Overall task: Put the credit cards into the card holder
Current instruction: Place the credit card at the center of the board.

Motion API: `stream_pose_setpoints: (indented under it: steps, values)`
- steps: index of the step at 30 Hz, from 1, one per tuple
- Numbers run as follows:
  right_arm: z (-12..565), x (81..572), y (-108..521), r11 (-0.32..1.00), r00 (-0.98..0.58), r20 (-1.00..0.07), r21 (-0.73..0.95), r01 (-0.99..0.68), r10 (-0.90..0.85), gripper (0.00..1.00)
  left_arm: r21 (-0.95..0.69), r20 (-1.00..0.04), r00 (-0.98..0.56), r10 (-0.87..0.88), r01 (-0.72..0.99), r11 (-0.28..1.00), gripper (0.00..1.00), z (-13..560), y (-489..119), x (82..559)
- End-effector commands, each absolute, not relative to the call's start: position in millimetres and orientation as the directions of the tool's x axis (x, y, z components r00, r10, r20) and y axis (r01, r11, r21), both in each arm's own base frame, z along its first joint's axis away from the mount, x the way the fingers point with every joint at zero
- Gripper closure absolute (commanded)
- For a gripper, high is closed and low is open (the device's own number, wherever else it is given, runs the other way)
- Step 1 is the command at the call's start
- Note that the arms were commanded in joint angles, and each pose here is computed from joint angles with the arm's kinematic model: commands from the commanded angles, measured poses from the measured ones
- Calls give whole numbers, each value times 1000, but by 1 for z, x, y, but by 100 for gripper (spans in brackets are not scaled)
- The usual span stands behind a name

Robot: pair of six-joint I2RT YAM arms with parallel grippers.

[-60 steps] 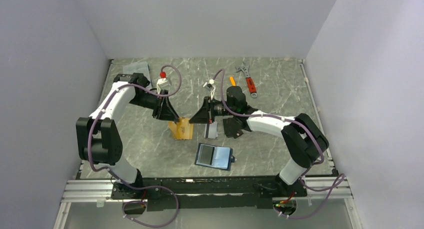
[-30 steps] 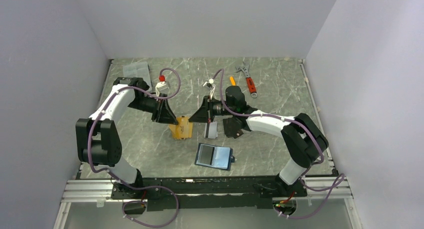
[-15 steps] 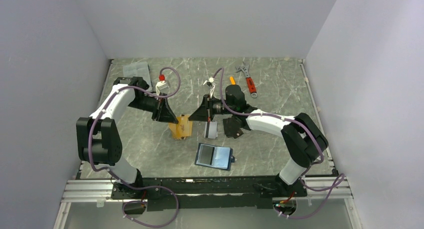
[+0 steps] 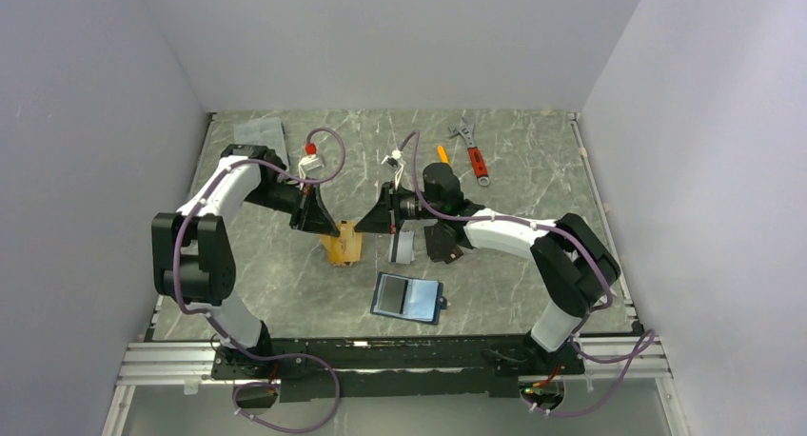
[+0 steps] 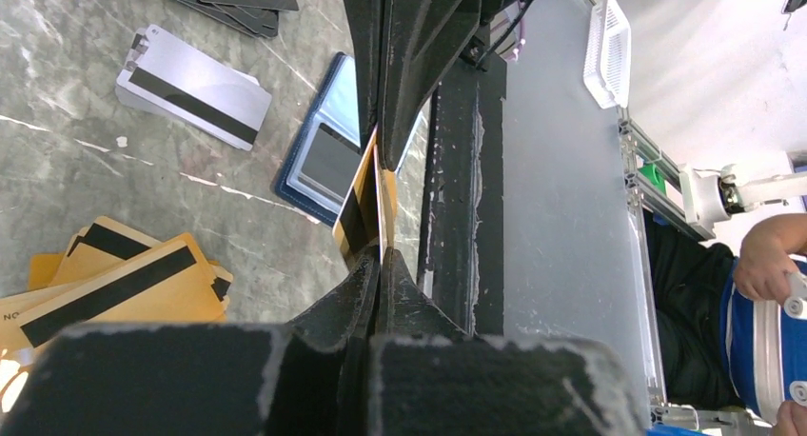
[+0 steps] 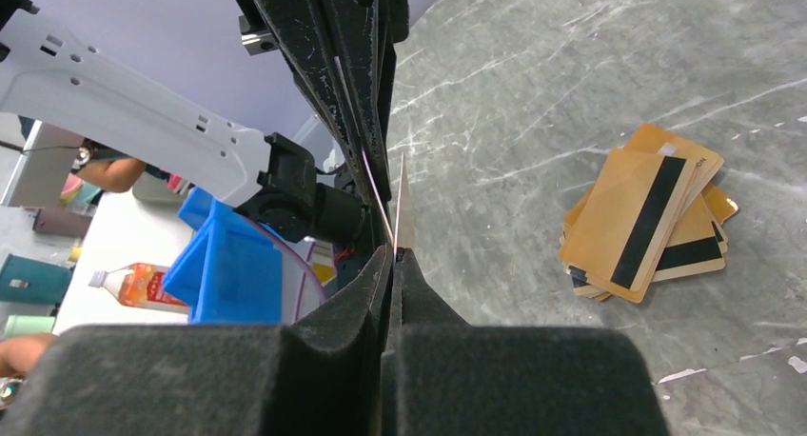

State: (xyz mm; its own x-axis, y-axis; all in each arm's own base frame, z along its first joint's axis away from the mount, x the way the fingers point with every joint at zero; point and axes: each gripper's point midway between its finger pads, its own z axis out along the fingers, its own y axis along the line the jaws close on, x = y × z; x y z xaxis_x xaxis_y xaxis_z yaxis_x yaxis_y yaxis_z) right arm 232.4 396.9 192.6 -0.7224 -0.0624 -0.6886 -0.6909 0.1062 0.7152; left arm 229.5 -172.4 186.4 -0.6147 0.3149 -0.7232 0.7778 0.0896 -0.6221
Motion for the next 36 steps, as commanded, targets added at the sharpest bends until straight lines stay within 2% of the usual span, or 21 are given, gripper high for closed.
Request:
stream_pose_setpoints:
  steps: [1,13,15,19,22,31,36]
  values:
    - [200,238,396,107,-687,-725,680,-726,-53,100,-591,-776,-574,262,807,19,100,207,-178,230]
    - [193,247,366,180,-689,-724,672,-718,-44,100,-534,-795,-547,265,836,125,100,211,-160,234]
    - [190,248,363,199,-692,-720,673,-712,-43,100,-528,-787,-556,269,831,175,100,203,-158,243]
    - [189,244,353,239,-703,-710,677,-696,-39,100,-510,-736,-614,284,779,364,100,161,-149,276]
    - [184,235,342,265,-718,-695,686,-678,-39,100,-501,-709,-644,287,747,438,100,142,-147,295]
    - [192,207,320,263,-735,-677,715,-648,27,100,-518,-645,-685,339,718,465,100,100,-155,310]
    - [197,201,317,248,-739,-673,724,-644,45,100,-549,-588,-722,365,688,475,92,76,-152,309]
